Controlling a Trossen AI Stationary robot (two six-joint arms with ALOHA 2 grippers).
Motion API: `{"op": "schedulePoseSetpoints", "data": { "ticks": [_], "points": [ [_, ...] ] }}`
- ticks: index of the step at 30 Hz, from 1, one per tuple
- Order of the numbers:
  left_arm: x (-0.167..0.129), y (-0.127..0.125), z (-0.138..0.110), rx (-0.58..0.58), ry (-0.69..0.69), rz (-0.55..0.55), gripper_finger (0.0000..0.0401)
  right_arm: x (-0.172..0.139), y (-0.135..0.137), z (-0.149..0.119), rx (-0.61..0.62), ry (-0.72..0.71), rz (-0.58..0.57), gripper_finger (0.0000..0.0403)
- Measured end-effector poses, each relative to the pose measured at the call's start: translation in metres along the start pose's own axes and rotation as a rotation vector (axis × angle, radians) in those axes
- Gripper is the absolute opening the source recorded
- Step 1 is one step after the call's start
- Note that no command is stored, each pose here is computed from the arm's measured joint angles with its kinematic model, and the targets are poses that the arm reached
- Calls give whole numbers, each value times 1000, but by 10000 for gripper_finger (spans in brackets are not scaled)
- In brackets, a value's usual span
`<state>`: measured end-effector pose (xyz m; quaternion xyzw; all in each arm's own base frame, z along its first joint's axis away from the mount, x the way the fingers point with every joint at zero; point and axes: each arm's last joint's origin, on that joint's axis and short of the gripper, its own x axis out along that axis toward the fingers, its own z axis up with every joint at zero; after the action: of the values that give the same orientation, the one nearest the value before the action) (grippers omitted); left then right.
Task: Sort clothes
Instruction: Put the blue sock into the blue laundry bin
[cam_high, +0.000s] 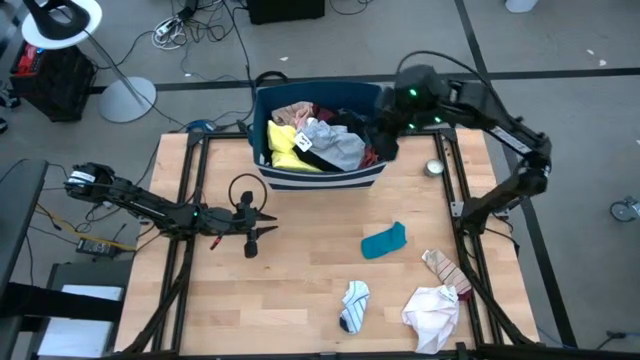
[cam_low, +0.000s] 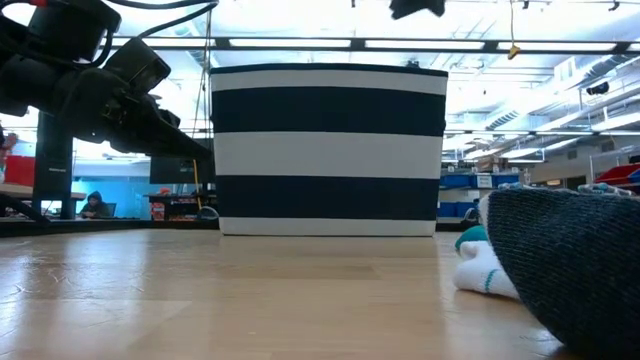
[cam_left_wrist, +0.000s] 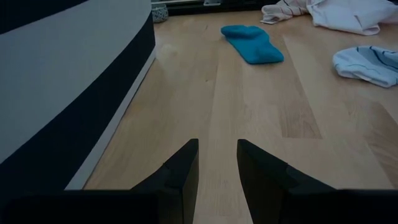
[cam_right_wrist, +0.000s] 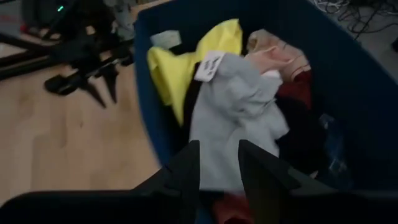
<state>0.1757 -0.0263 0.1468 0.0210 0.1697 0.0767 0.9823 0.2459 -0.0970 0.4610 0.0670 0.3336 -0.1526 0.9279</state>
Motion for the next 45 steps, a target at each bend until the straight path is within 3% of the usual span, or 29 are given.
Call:
{"op": "schedulePoseSetpoints", "data": {
  "ticks": [6, 13, 19, 27, 36, 45],
  "points": [
    [0, 0, 0, 0, 0, 0, 115, -13, 30, -45, 9, 5, 19, 111],
    [0, 0, 0, -5, -3, 0, 115, -1, 56, -116, 123, -50, 132, 111],
    [0, 0, 0, -7, -3, 0, 115, 34, 69, -176, 146, -6, 196, 110],
    [0, 0, 0, -8, -3, 0, 115, 85, 73, -238, 163, 92, 193, 112],
    [0, 0, 0, -8, -2, 0, 115, 112, 72, -275, 164, 220, 172, 112],
    [0, -1, 0, -3, 0, -26, 115, 129, 92, -293, 21, 315, 216, 112]
  ]
}}
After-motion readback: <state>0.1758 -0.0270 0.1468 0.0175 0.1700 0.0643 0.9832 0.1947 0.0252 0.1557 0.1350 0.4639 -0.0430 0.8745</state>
